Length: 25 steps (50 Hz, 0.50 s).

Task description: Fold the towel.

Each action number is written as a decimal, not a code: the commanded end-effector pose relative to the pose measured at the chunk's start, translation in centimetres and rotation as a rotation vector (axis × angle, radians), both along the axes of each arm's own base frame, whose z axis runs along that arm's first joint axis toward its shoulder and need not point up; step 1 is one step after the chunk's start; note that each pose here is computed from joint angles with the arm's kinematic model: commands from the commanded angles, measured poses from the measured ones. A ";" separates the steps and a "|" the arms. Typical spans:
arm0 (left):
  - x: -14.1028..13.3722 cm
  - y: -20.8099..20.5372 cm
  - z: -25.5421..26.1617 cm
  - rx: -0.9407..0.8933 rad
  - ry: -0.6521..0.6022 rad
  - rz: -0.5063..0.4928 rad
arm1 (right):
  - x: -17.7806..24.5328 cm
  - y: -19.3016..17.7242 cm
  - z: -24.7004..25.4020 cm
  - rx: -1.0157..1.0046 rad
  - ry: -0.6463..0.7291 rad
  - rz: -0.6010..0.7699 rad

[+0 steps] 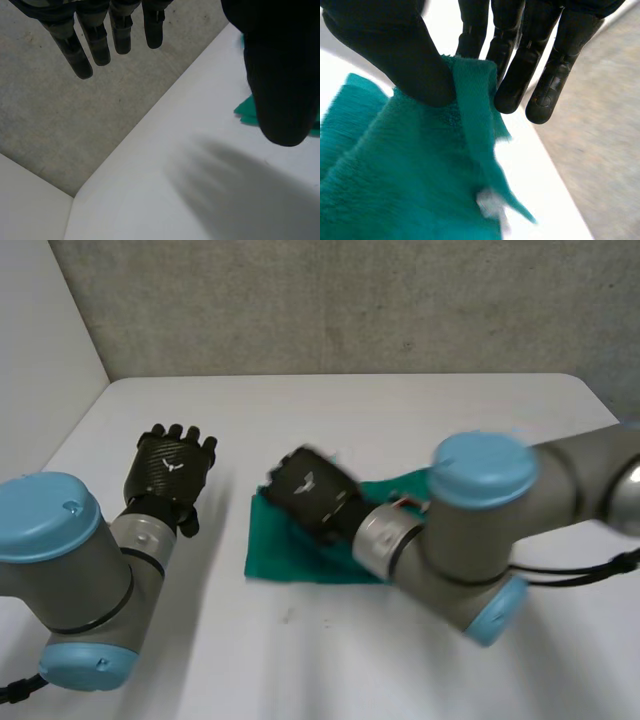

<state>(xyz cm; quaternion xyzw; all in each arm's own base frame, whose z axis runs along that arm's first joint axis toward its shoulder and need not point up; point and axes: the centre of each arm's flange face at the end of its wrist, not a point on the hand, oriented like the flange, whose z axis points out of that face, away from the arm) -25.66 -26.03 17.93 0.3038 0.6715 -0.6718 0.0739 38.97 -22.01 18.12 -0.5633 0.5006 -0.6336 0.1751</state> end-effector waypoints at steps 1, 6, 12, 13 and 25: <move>-0.9 0.9 -0.1 0.003 -0.001 -0.035 | 1.9 2.5 -5.2 0.005 0.154 0.061; -2.2 1.7 0.5 -0.020 0.012 -0.083 | -1.0 -1.3 0.5 0.015 0.042 -0.183; -5.1 3.0 2.1 -0.067 0.071 -0.171 | -7.2 -3.7 1.3 0.262 -0.066 -0.390; -5.5 3.0 2.3 -0.068 0.092 -0.178 | -8.4 -3.8 0.5 0.299 -0.054 -0.422; -6.3 3.4 0.8 -0.016 0.102 -0.195 | -15.8 -5.2 -5.3 0.413 0.106 -0.594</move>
